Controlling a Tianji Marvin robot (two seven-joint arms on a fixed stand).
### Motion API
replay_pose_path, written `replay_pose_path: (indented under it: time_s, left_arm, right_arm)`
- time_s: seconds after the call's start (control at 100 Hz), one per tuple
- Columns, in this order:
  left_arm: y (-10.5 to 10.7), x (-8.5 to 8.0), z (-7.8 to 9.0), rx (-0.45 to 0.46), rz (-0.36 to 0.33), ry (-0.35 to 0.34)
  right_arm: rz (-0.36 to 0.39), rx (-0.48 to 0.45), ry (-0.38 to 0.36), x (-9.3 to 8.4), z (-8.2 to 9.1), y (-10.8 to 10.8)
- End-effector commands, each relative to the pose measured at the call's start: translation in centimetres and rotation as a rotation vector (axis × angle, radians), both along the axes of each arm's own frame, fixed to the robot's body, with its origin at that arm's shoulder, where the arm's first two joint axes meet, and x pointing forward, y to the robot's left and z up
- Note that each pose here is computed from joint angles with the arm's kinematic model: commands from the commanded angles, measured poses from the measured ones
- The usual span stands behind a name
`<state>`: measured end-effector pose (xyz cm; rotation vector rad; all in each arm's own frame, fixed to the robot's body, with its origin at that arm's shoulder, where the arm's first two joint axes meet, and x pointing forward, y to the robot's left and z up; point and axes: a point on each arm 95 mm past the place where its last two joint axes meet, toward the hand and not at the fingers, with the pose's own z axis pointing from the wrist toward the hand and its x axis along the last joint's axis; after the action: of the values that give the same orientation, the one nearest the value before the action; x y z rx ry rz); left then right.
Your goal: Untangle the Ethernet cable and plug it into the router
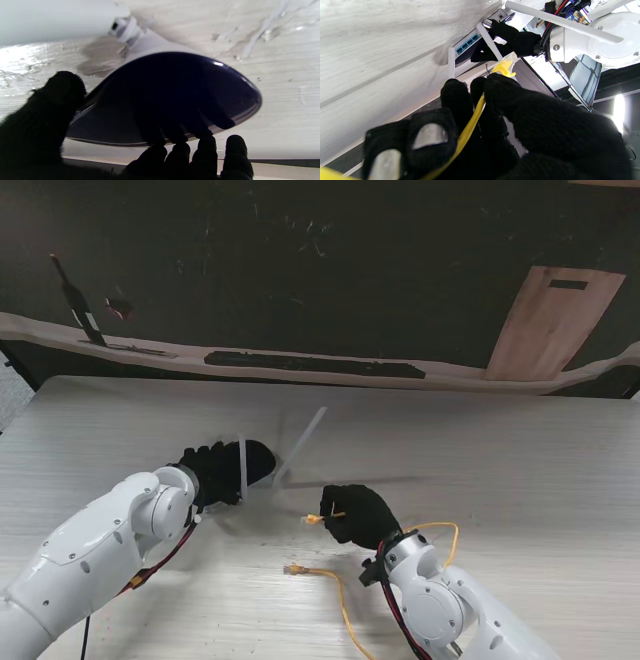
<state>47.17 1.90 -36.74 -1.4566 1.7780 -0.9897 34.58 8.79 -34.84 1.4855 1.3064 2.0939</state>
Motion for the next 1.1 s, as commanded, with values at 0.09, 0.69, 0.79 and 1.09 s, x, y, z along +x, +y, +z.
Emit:
replay_pose_path:
  time_s: [0.09,0.69,0.79,1.09]
  left_arm:
    - [0.3,-1.2,-3.0,0.035,0.006,0.126]
    - [-1.9,-3.1,-5.8,0.053,-0.03,0.2]
    - [-2.5,-3.8,-5.6,0.062,-0.037,0.225]
    - [-4.1,-6.1,-2.6,0.039,-0.143,0.279]
  right_arm:
    - [0.011,-0.004,0.017,-0.3,-0.2,0.4]
    - [0.013,-0.002,0.005,-0.2,0.0,0.7]
    - [0.002,-0.005,0.006,-0.2,0.1,1.0]
    - [-0.031,-0.025,0.017,-0.1,0.4,2.2]
